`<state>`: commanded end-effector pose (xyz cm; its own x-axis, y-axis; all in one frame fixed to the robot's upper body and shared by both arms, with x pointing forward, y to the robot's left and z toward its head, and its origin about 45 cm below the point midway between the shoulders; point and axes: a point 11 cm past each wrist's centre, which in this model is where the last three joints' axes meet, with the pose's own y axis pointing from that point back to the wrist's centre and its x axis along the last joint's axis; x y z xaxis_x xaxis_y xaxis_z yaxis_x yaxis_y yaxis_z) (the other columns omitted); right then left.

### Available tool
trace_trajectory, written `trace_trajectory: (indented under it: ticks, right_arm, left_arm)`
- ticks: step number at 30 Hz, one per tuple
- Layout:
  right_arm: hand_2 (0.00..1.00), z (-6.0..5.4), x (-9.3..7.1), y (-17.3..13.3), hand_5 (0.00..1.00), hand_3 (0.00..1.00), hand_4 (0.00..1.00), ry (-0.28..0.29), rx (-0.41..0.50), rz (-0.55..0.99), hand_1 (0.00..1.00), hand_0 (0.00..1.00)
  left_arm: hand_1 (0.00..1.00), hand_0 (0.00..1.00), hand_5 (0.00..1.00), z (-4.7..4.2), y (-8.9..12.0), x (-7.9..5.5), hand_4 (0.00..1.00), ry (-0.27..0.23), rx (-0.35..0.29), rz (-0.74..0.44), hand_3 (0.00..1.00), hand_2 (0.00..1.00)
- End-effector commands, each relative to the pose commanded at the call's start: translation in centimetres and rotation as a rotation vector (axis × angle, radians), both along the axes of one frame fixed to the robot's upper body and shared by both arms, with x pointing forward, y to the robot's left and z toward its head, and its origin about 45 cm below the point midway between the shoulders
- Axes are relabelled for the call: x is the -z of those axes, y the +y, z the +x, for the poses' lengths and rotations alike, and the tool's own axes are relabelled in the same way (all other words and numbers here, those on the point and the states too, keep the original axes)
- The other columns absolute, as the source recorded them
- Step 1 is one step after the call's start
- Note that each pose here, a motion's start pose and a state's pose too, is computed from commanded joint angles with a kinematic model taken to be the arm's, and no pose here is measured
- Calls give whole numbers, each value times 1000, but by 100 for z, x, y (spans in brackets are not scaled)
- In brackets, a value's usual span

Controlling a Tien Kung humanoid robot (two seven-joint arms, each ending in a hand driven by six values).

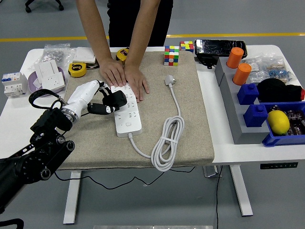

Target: Pick up the plug,place it near the board,insert it into the board,press the button

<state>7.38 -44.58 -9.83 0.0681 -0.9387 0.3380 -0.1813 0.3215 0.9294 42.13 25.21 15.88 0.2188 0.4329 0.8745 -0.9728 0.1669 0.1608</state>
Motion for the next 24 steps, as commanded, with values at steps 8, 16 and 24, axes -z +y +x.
trace_trajectory:
  ticks: [8,16,24]
  right_arm:
    - [755,-6,1,1,833,787,998,2,2,0,760,832]
    - [756,21,-6,-6,833,786,998,-5,2,-1,759,832]
    - [754,14,-7,-11,833,786,998,-3,3,-2,759,832]
  left_arm:
    - [674,653,2,8,44,30,486,8,-1,33,431,445]
    - [678,649,2,0,85,48,483,15,-4,45,438,456]
    - [681,648,2,7,116,51,496,19,-5,58,449,465]
